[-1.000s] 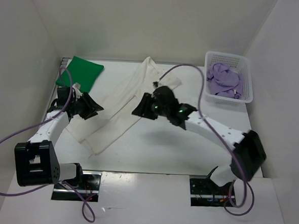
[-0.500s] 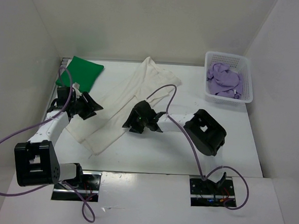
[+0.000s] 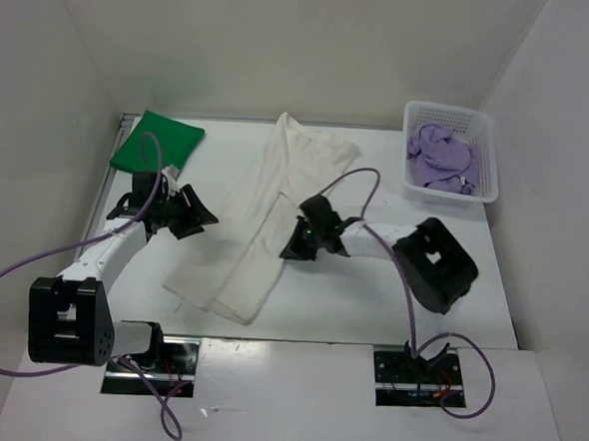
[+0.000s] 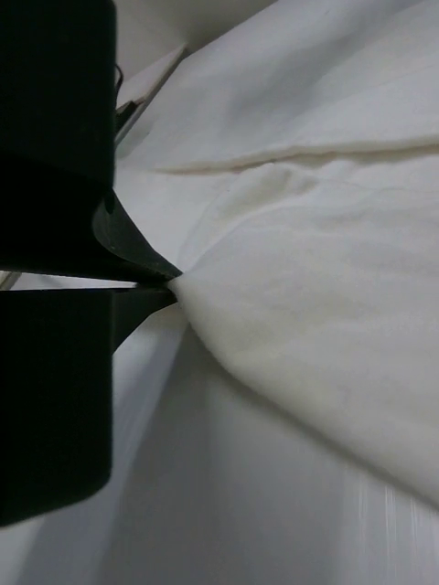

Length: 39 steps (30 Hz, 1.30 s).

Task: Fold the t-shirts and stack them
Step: Rotate the tshirt 85 degrees, then grab the bottom of the folded rectangular tshirt with both arms

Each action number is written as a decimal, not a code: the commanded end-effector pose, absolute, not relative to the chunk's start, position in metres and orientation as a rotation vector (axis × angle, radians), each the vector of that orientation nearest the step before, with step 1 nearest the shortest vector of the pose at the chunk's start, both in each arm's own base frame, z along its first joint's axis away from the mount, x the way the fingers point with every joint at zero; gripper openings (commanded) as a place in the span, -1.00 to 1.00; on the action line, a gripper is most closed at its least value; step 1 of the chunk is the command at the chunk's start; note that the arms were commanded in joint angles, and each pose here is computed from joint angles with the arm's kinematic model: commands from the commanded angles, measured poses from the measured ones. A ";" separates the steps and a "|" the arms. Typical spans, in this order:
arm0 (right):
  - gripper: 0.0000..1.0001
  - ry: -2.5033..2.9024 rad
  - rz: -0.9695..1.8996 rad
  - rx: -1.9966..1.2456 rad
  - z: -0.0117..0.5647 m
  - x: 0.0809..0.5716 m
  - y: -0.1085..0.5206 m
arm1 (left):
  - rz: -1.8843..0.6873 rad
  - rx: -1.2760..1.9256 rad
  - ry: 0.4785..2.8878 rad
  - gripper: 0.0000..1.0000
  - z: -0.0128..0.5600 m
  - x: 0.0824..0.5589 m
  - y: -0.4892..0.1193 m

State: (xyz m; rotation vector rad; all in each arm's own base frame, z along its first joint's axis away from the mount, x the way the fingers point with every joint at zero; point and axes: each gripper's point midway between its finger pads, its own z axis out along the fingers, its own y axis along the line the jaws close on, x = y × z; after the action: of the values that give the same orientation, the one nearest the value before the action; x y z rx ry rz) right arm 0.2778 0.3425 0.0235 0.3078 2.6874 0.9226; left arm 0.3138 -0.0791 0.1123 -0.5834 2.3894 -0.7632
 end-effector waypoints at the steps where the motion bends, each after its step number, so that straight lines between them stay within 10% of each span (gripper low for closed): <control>1: -0.89 2.738 0.845 0.186 0.038 0.271 0.262 | -0.837 -0.448 2.438 0.22 0.117 0.304 -0.106; 5: -0.81 2.763 0.772 0.251 0.039 0.254 0.198 | -0.882 -0.285 2.551 0.22 0.109 0.262 -0.150; 10: 0.07 2.709 0.850 0.326 0.066 0.261 0.203 | -0.877 -0.273 2.723 0.24 0.078 0.221 -0.169; 27: 0.08 2.760 0.898 0.921 0.033 0.112 0.175 | -0.792 -0.341 3.077 0.06 0.029 0.117 -0.187; 39: -0.08 2.842 0.884 0.878 0.014 0.099 0.181 | -0.869 -0.331 3.155 0.01 0.013 0.096 -0.197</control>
State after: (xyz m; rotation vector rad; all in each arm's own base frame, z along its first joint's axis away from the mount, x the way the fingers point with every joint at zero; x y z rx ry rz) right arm 0.0982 0.1767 0.0163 0.9012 2.8319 0.8762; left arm 0.0993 -0.1929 0.0173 -0.3108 3.1529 -0.8369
